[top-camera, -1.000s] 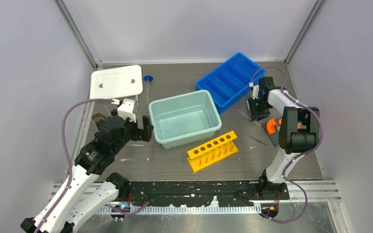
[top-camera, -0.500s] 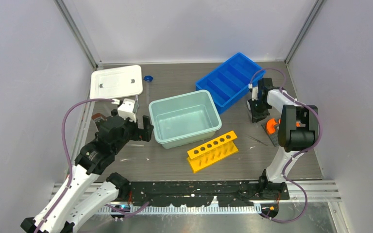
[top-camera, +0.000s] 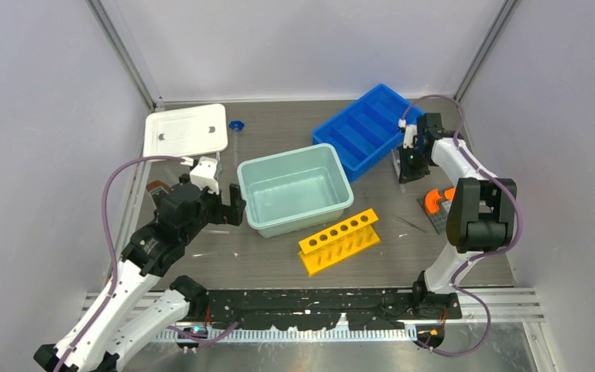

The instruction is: Organize the chemistry lab equipment

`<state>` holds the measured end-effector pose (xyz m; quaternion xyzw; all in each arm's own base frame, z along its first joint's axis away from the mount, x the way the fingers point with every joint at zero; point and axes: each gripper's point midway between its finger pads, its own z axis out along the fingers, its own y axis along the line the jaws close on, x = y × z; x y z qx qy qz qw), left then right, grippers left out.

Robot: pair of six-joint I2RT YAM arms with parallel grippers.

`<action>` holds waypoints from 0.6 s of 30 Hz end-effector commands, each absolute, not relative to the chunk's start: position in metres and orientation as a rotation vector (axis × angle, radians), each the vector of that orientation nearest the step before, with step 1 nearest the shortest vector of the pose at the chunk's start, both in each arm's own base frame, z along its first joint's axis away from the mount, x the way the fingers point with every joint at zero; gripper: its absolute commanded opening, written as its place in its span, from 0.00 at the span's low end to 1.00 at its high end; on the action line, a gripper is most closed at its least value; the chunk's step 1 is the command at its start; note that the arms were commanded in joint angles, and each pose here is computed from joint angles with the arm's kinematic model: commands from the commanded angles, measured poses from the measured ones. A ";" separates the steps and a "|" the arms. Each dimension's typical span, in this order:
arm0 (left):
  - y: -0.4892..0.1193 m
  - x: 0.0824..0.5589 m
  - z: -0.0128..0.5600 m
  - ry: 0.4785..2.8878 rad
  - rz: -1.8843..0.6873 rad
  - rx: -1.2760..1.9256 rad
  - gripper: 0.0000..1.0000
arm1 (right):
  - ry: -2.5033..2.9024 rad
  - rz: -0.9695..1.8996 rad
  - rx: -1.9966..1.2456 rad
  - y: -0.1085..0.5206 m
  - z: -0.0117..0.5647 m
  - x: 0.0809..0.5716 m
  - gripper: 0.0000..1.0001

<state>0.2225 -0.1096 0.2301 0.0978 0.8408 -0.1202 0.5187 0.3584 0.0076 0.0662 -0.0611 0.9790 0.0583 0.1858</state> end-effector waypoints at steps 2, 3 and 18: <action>-0.116 0.228 0.239 1.983 -0.313 0.245 1.00 | 2.629 0.237 -0.184 0.031 0.124 0.374 0.02; -0.116 0.228 0.238 1.986 -0.310 0.246 1.00 | 2.610 0.242 -0.188 0.032 0.130 0.379 0.02; -0.114 0.230 0.236 1.992 -0.293 0.241 1.00 | 2.287 0.158 -0.556 0.103 0.169 0.476 0.04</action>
